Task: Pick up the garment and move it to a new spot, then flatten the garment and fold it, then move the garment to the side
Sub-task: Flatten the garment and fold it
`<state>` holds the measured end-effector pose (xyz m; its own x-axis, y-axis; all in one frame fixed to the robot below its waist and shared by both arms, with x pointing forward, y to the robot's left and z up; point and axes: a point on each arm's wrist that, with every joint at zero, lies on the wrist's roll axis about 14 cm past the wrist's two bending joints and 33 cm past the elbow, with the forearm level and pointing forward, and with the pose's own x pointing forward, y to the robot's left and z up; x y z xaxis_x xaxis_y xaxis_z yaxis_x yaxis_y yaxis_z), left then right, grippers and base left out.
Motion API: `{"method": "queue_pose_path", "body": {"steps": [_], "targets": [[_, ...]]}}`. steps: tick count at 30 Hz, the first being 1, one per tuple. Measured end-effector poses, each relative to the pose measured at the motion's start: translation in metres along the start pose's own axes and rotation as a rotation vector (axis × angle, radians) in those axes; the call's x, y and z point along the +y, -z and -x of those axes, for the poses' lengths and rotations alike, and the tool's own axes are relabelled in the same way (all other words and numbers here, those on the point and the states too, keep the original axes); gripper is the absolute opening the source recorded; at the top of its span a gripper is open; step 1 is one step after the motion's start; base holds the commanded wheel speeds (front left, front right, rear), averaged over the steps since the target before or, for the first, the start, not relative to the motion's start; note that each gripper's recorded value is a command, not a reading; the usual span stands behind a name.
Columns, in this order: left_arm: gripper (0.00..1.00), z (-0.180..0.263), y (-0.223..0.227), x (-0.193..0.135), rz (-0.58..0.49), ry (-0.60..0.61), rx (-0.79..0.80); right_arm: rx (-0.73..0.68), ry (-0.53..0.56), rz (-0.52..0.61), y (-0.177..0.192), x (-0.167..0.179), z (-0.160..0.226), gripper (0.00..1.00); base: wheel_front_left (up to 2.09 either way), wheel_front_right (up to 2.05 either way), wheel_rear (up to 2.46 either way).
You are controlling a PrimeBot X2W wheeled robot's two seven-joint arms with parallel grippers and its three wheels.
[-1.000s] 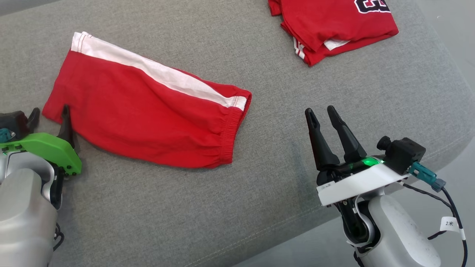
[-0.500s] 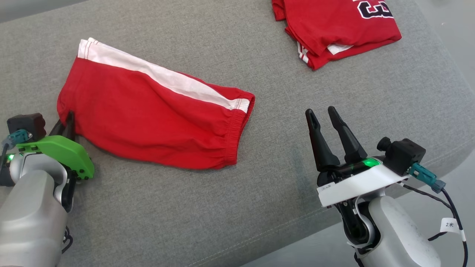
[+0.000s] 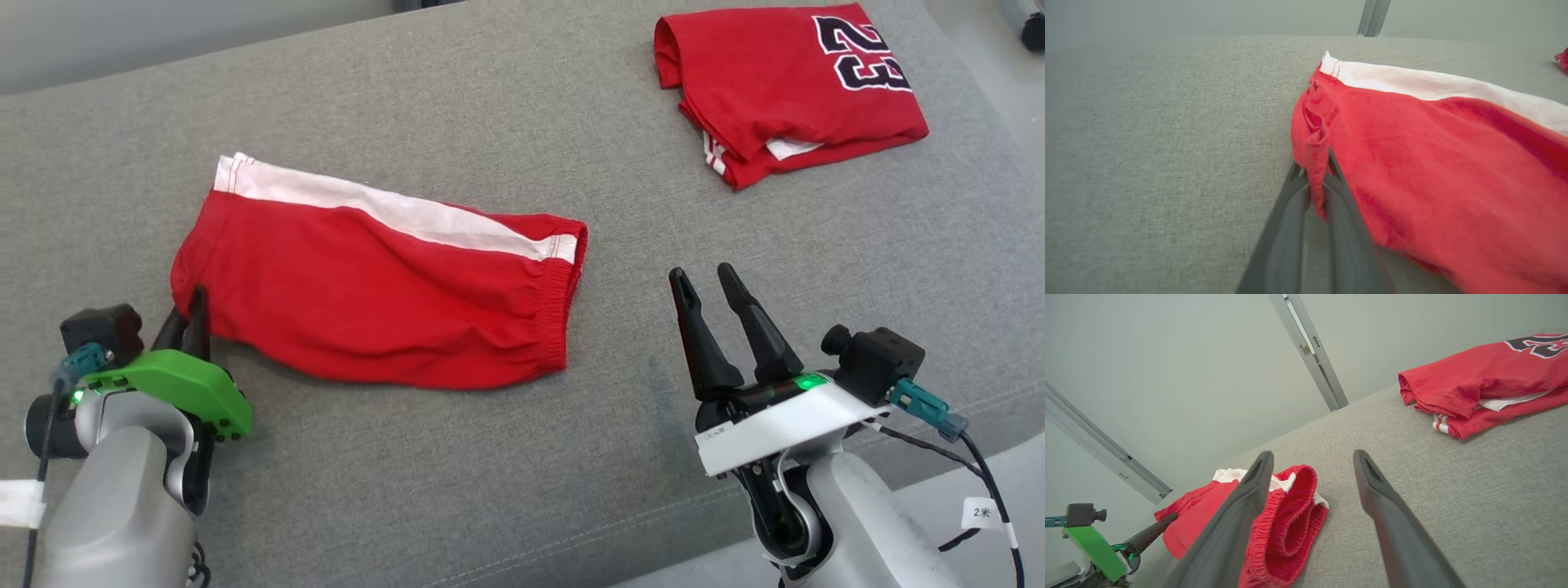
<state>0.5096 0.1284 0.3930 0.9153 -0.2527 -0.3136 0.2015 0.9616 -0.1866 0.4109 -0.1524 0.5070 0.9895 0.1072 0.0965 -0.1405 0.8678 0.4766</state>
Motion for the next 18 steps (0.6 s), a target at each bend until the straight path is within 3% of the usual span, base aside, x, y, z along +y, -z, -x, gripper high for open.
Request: {"method": "queue_pose_path", "body": {"steps": [18], "targets": [[0.00,0.070,0.017,0.004,0.115,-0.135,-0.082,0.005,-0.086,-0.027,0.004,0.031,-0.005,1.00,0.00,0.00,0.00]]}}
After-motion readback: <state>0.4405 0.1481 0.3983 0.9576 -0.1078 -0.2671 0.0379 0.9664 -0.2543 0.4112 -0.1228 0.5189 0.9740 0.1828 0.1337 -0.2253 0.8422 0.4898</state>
